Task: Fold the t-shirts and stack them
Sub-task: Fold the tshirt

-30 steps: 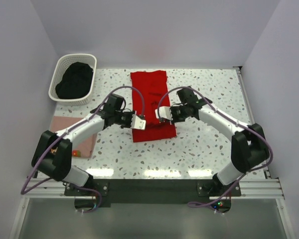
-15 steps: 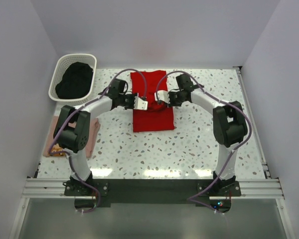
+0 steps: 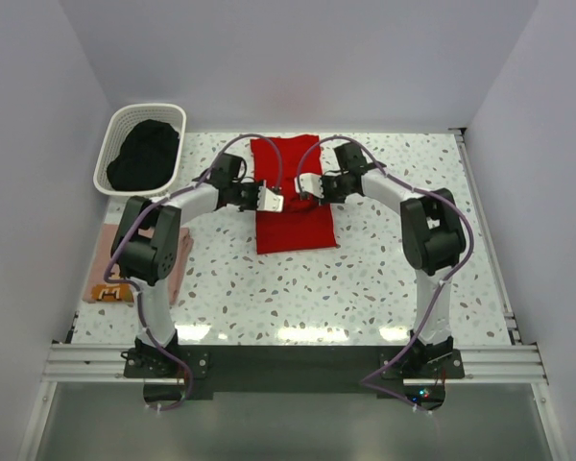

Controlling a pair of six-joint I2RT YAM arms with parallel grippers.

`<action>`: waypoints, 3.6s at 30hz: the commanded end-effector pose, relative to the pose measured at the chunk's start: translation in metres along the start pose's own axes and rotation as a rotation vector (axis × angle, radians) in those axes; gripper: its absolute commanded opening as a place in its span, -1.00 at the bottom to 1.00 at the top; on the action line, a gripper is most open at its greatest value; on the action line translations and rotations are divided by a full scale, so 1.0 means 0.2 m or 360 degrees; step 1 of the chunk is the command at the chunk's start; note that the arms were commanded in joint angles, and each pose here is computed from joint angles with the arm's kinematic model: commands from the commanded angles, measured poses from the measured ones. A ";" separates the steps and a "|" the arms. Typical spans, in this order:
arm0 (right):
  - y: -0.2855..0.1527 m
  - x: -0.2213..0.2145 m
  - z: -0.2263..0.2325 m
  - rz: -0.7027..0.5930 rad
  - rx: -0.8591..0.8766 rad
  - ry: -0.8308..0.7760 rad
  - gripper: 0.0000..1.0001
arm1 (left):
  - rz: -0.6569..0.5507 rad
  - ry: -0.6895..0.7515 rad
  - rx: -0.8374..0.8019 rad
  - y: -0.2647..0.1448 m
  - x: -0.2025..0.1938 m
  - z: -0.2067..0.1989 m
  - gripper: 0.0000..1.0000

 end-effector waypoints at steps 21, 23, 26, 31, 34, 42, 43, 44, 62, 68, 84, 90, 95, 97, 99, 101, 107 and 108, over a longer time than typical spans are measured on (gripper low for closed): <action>-0.38 0.13 -0.14 -0.0108 -0.0290 0.0537 -0.09 | -0.0056 -0.0713 0.0464 -0.32 0.07 0.17 -0.39; -0.40 0.12 -0.06 -0.0107 -0.0199 0.0633 -0.14 | -0.0060 -0.0869 0.0442 -0.33 0.09 0.13 -0.31; -0.40 0.11 0.08 -0.0078 -0.0026 0.0694 -0.19 | -0.0107 -0.0954 0.0311 -0.34 0.14 0.05 -0.25; -0.36 0.09 0.29 0.0000 0.0209 0.0600 -0.27 | -0.0169 -0.0806 -0.0022 -0.28 0.26 -0.22 -0.27; -0.31 0.10 0.40 0.0053 0.0291 0.0542 -0.28 | -0.0141 -0.0718 -0.0128 -0.23 0.32 -0.32 -0.28; -0.14 0.04 0.50 0.0182 0.0361 0.0486 -0.28 | 0.0004 -0.0723 -0.0287 -0.11 0.31 -0.51 -0.24; -0.12 0.02 0.51 0.0210 0.0354 0.0477 -0.28 | 0.0017 -0.0715 -0.0302 -0.10 0.30 -0.51 -0.24; -0.10 -0.01 0.52 0.0234 0.0362 0.0476 -0.28 | 0.0034 -0.0723 -0.0337 -0.09 0.28 -0.54 -0.24; -0.11 -0.12 0.67 0.0387 0.0494 0.0368 -0.24 | 0.0159 -0.0672 -0.0518 -0.08 0.21 -0.71 -0.75; -0.13 -0.11 0.69 0.0376 0.0539 0.0361 -0.08 | 0.0139 -0.0681 -0.0510 -0.09 0.23 -0.69 -0.92; -0.20 -0.02 0.63 0.0350 0.0382 0.0379 -1.00 | 0.0103 -0.0664 -0.0390 -0.17 0.30 -0.53 -1.00; -0.39 0.15 0.38 0.0178 0.0187 0.0524 -1.00 | 0.0106 -0.0630 -0.0212 -0.29 0.33 -0.22 -1.00; -0.46 0.21 0.28 0.0153 0.0116 0.0505 -1.00 | 0.0162 -0.0587 -0.0158 -0.33 0.34 -0.13 -1.00; -0.47 0.21 0.30 0.0166 0.0144 0.0514 -1.00 | 0.0158 -0.0579 -0.0167 -0.34 0.35 -0.14 -1.00; -0.49 0.20 0.34 0.0173 0.0158 0.0523 -1.00 | 0.0160 -0.0584 -0.0229 -0.33 0.36 -0.22 -1.00; -0.48 0.16 0.42 0.0207 0.0202 0.0535 -1.00 | 0.0156 -0.0514 -0.0296 -0.34 0.40 -0.29 -1.00; -0.54 0.13 0.86 0.0267 0.0466 0.0547 -1.00 | 0.0085 -0.0515 -0.0568 -0.38 0.59 -0.67 -1.00; -0.59 0.15 0.92 0.0239 0.0464 0.0524 -1.00 | 0.0076 -0.0538 -0.0656 -0.39 0.62 -0.77 -1.00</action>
Point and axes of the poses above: each gripper's point midway between its finger pads, its own y axis out along the fingers, its own z axis along the line the jaws close on, x = y × z, the point moved 8 cm from there along -y, back along the fingers, and after that the axes turned 11 degrees about y, right-handed, at the moved point
